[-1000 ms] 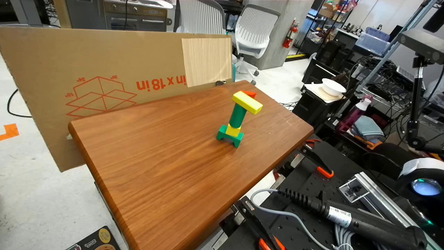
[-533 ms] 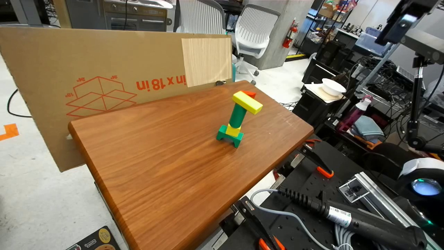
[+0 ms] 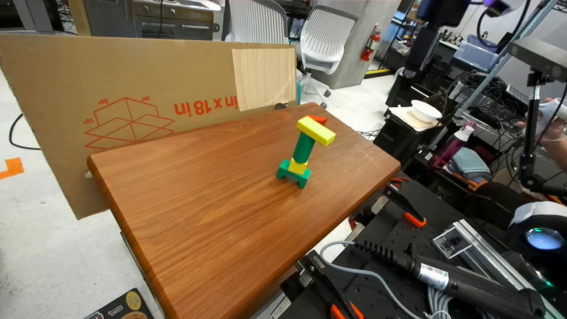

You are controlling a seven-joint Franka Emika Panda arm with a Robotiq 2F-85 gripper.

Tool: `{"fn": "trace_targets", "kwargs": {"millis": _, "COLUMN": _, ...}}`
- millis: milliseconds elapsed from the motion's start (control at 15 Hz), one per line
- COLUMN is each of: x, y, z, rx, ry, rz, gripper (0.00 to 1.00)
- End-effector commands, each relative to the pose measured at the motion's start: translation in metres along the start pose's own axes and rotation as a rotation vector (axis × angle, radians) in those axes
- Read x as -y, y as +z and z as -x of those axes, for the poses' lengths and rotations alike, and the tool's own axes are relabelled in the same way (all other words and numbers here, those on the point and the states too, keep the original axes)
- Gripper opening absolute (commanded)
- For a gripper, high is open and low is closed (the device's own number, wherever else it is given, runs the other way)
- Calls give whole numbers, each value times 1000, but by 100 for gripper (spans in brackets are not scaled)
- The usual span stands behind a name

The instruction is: Put the orange block on top of the yellow one

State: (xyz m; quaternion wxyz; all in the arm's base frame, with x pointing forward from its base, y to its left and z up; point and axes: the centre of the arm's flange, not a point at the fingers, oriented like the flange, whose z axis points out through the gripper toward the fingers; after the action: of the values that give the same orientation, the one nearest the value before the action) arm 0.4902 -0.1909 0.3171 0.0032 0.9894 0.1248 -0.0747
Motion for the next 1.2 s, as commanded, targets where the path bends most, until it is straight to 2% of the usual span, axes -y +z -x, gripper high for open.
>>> {"fn": "trace_targets", "kwargs": {"millis": 0, "x": -34, "y": 25, "z": -56, "rx": 29, "ry": 69, "rz": 25, "gripper": 100}}
{"fn": "trace_targets", "kwargs": {"millis": 267, "x": -44, "y": 49, "z": -110, "rx": 40, "ry": 89, "rz": 22, "gripper": 100}}
{"fn": "trace_targets", "kwargs": {"millis": 667, "x": -39, "y": 70, "z": -175, "rx": 40, "ry": 129, "rz": 68, "gripper": 100}}
{"fn": "trace_targets", "kwargs": {"millis": 1133, "x": -36, "y": 118, "z": -203, "rx": 114, "ry": 131, "rz": 15, "gripper": 100}}
